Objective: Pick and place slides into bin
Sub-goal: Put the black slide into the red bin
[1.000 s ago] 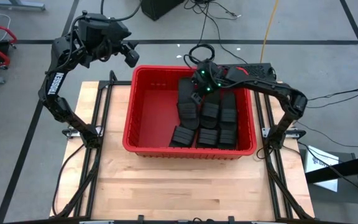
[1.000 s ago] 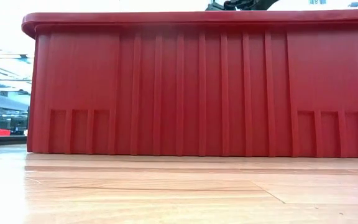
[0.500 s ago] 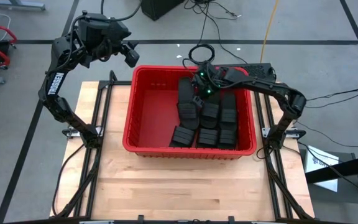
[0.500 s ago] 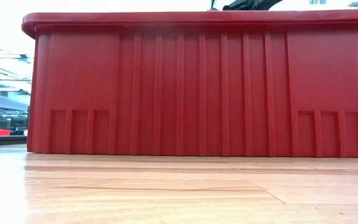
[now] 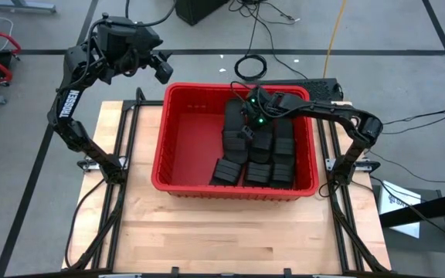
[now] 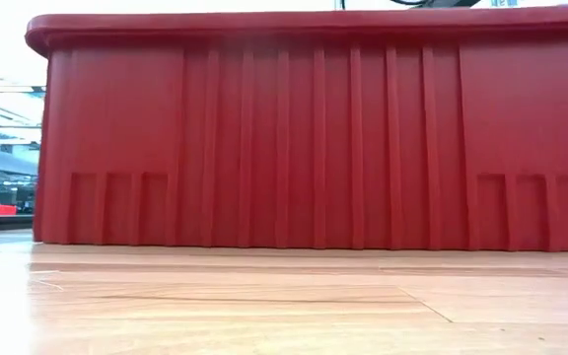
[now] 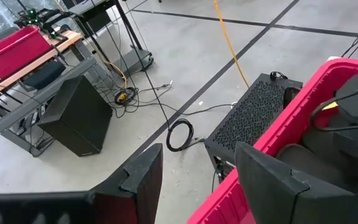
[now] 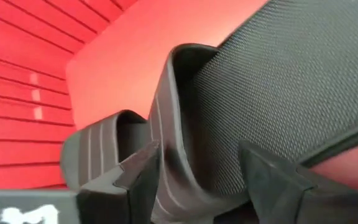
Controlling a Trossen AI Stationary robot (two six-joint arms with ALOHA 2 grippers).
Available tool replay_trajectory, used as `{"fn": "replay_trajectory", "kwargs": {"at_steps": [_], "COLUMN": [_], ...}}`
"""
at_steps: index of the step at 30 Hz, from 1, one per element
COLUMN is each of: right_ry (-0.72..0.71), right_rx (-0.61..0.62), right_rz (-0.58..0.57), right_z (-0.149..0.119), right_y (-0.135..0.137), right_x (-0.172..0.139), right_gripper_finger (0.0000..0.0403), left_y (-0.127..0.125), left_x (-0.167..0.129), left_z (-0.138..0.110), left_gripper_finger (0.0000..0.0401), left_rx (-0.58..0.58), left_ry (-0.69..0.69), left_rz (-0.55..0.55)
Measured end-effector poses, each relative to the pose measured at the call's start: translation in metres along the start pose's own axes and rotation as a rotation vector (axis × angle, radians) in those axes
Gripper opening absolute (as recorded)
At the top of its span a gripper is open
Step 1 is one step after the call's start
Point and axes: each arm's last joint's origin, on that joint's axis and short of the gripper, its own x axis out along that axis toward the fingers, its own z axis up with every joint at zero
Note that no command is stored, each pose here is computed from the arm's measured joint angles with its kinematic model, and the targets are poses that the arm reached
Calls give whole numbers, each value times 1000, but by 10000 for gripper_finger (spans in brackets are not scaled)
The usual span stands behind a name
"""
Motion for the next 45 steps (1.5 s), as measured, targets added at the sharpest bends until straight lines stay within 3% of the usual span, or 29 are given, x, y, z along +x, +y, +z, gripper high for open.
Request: {"fn": "replay_trajectory", "kwargs": {"at_steps": [5, 12, 14, 29, 33, 45], "right_ry": [-32, -67, -71, -170, -184, -250], "right_rx": [-2, 36, 47, 78, 91, -121], "right_rz": [51, 98, 98, 199, 172, 148], "right_z": [3, 8, 9, 21, 22, 22], "right_y": [2, 2, 0, -2, -2, 22], "right_x": [2, 1, 0, -8, -10, -29], "right_gripper_finger": [161, 27, 10, 4, 3, 1], "left_y": [0, 0, 0, 0, 0, 0], "left_x": [0, 0, 0, 0, 0, 0], "left_z": [0, -1, -1, -1, -1, -1], "left_gripper_finger": [198, 198, 198, 198, 198, 198], "left_rx": [0, 1, -1, 5, 5, 6], "left_ry": [1, 6, 6, 6, 7, 14], "left_rz": [0, -1, -1, -1, -1, -3]}}
